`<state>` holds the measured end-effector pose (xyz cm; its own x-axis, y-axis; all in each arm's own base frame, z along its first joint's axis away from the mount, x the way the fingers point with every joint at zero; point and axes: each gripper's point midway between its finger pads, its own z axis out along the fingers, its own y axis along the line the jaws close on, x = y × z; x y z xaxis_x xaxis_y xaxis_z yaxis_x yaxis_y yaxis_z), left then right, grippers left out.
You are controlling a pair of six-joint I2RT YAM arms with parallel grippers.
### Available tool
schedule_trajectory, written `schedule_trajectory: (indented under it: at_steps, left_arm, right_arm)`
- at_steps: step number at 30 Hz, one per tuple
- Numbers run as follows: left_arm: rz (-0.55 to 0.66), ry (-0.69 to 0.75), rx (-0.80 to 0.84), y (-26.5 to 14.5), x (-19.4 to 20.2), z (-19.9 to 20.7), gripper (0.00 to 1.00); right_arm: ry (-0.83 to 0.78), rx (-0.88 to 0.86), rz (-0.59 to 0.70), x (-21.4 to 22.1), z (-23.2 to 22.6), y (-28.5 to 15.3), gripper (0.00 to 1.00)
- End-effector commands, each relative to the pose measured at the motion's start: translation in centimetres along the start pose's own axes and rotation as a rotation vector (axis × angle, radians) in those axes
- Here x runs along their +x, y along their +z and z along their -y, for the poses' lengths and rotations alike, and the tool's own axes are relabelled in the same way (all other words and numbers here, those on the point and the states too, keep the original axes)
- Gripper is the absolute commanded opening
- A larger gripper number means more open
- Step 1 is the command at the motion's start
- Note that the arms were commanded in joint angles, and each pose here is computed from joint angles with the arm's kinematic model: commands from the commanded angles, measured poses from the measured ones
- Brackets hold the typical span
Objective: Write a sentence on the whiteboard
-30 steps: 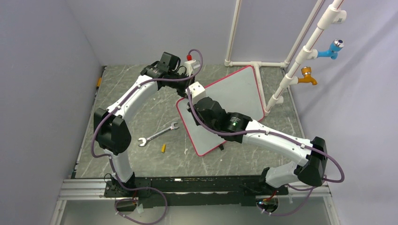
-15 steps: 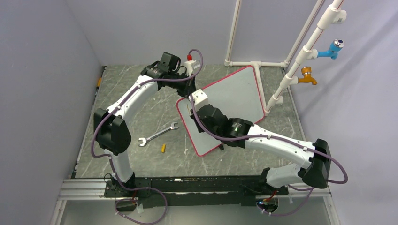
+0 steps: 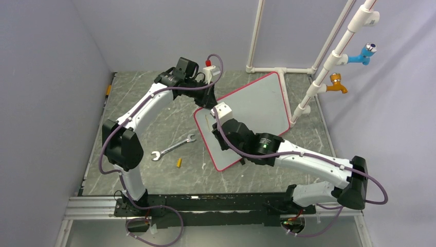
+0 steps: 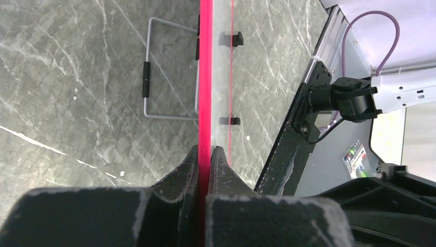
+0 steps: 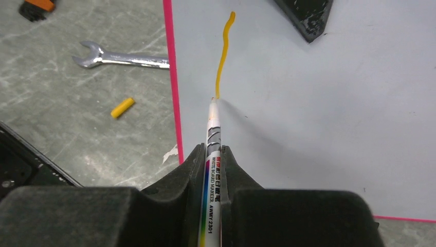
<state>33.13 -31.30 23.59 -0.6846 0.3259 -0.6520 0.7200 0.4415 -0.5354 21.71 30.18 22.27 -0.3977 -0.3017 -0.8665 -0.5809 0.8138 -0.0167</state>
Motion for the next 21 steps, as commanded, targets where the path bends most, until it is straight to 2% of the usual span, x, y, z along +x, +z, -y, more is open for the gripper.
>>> schedule_trajectory:
  at_steps: [1,6,21]
  left_arm:
    - [-0.010,0.115,-0.242,0.0,0.5,-4.6,0.00]
    - [-0.005,0.102,-0.247,0.1,0.4,-4.7,0.00]
    - [-0.018,0.121,-0.245,0.4,0.6,-4.3,0.00]
  right_arm:
    - [0.086,-0.050,0.178,-5.8,-0.3,-3.2,0.00]
    - [0.085,-0.005,0.243,-8.3,0.4,-3.5,0.00]
    - [0.046,0.070,0.225,-9.3,1.0,-0.2,0.00]
